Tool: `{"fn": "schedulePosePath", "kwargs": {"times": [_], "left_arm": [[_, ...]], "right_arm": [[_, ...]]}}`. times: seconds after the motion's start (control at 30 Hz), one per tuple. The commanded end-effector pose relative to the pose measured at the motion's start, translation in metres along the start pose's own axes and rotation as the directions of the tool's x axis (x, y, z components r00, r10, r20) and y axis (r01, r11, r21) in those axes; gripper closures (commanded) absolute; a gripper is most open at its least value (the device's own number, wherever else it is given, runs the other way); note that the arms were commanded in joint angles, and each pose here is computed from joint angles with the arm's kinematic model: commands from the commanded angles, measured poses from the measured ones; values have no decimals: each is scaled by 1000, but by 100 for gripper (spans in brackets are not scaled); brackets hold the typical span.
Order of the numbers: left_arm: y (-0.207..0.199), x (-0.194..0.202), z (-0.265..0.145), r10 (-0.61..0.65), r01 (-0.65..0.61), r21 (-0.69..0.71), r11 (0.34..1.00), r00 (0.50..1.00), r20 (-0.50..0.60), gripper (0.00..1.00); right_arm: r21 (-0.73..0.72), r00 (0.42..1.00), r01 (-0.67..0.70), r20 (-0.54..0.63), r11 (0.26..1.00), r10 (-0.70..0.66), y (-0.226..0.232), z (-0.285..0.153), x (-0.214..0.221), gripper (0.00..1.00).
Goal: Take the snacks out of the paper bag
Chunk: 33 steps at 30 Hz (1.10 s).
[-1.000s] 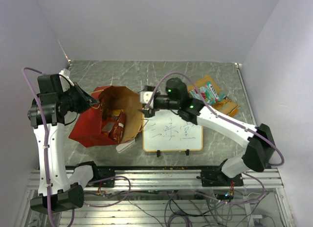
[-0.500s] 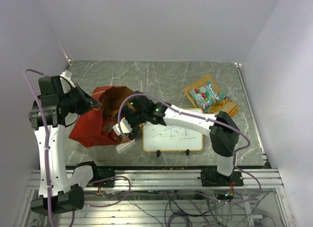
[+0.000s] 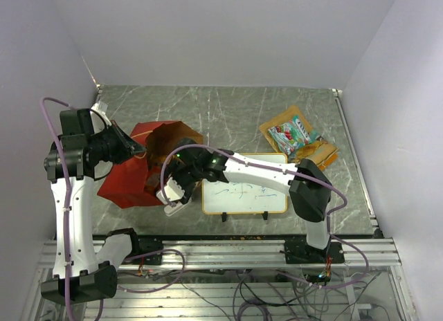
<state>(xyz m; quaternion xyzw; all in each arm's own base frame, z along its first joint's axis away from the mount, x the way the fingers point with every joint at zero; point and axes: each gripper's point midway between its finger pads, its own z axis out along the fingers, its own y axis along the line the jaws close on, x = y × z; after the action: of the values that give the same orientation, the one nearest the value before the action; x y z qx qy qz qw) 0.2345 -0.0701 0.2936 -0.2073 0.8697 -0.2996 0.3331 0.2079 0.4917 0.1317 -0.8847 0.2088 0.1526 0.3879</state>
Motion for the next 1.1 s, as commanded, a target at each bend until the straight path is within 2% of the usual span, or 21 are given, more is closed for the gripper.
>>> {"fn": "schedulePosePath", "kwargs": {"times": [0.0,0.17,0.23,0.33,0.43,0.57,0.83,1.0,1.07], "left_arm": [[-6,-3,-3,38,-38,11,999,999,12,93],[-7,-5,-5,47,-47,5,999,999,18,93],[-6,-5,-5,46,-46,4,999,999,18,93],[-6,-3,-6,45,-45,5,999,999,18,93],[-6,-2,-7,42,-43,5,999,999,18,93],[-6,0,-6,33,-33,8,999,999,14,93],[-5,-1,-9,30,-30,-8,1000,999,29,93],[-6,-2,-13,36,-36,-11,999,999,35,93],[-7,-2,-14,35,-34,-11,999,999,37,93]], "right_arm": [[-2,999,28,-16,1000,-28,0,5,0,39],[4,997,33,-64,999,-33,2,6,5,56],[3,997,36,-70,999,-36,3,6,7,59],[-6,998,35,-57,999,-35,6,9,6,59],[-12,998,36,-53,999,-36,7,12,6,52],[-25,998,30,-52,999,-31,12,15,8,50],[-11,999,10,-49,1000,-11,11,21,9,52],[5,997,26,-71,1000,-25,6,23,13,67],[7,997,37,-74,999,-36,4,22,13,77]]}}
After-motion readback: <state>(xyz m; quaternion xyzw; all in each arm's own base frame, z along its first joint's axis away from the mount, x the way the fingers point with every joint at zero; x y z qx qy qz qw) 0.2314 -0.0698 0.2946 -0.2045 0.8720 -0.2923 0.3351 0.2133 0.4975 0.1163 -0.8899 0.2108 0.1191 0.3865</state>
